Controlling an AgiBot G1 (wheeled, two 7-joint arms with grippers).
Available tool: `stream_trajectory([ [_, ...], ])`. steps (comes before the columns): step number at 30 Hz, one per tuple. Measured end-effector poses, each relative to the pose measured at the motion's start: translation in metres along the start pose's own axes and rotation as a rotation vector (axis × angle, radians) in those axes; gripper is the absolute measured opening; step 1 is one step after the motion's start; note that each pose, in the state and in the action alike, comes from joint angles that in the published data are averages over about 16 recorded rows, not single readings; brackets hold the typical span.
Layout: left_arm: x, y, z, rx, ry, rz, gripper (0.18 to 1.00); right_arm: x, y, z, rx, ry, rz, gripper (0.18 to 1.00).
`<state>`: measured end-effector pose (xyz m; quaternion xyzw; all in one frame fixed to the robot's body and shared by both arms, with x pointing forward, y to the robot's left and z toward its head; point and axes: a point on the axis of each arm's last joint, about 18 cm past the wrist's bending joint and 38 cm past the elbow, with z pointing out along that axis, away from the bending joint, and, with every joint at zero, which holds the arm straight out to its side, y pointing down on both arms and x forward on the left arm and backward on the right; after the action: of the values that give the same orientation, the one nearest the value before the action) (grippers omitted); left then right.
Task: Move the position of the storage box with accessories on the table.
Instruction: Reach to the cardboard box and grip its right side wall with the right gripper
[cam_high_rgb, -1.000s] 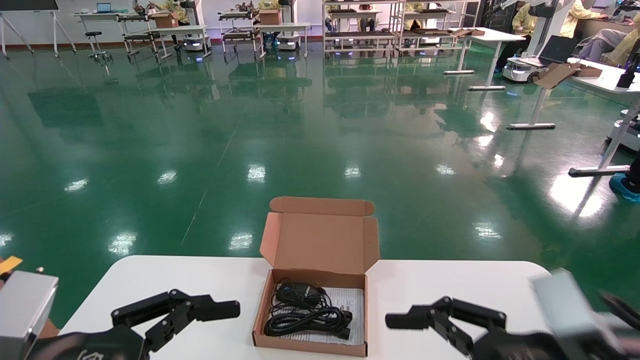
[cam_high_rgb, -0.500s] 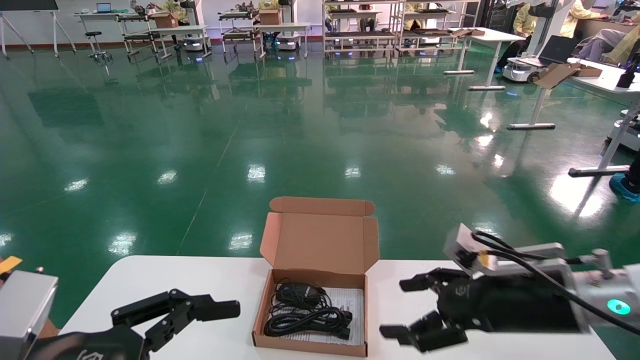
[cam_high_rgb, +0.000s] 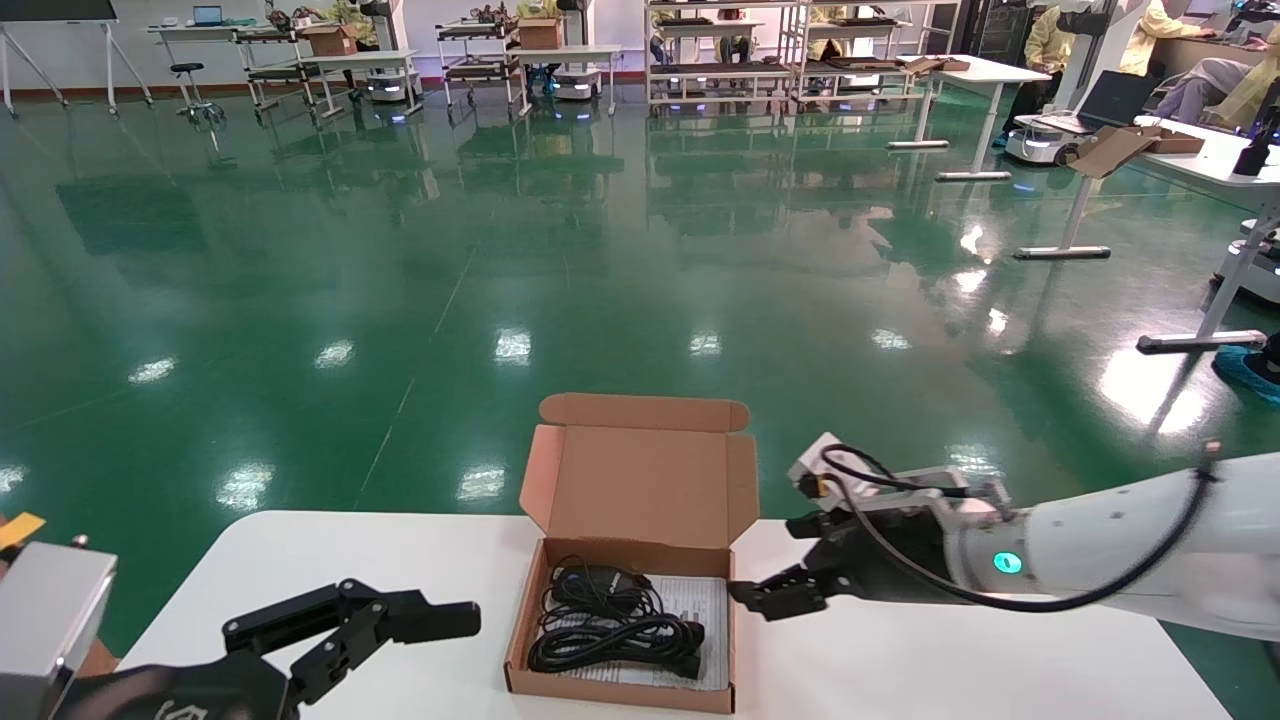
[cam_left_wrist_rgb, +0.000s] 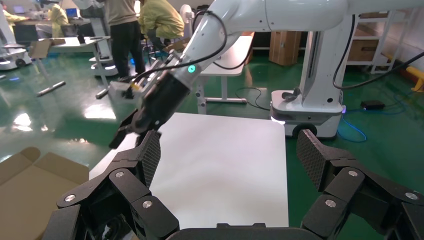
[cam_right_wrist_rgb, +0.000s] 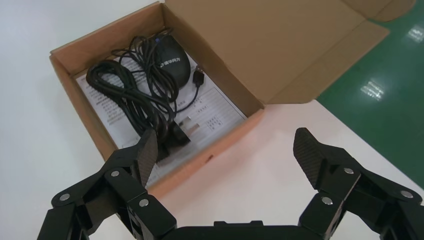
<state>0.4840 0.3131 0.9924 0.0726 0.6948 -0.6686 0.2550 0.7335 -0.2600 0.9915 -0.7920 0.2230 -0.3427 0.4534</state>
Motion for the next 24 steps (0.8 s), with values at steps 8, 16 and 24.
stream_trajectory([
  [8,0.000,0.000,0.000,0.000,0.000,0.000,1.000,-0.010,0.002,0.022,-0.024,0.007,0.052,1.001],
  [16,0.000,0.000,0.000,0.000,0.000,0.000,1.000,-0.018,-0.004,0.029,0.005,-0.013,0.083,1.001],
  [24,0.000,0.000,0.000,0.000,-0.001,0.000,1.000,-0.012,0.000,0.021,0.006,-0.009,0.195,1.001],
])
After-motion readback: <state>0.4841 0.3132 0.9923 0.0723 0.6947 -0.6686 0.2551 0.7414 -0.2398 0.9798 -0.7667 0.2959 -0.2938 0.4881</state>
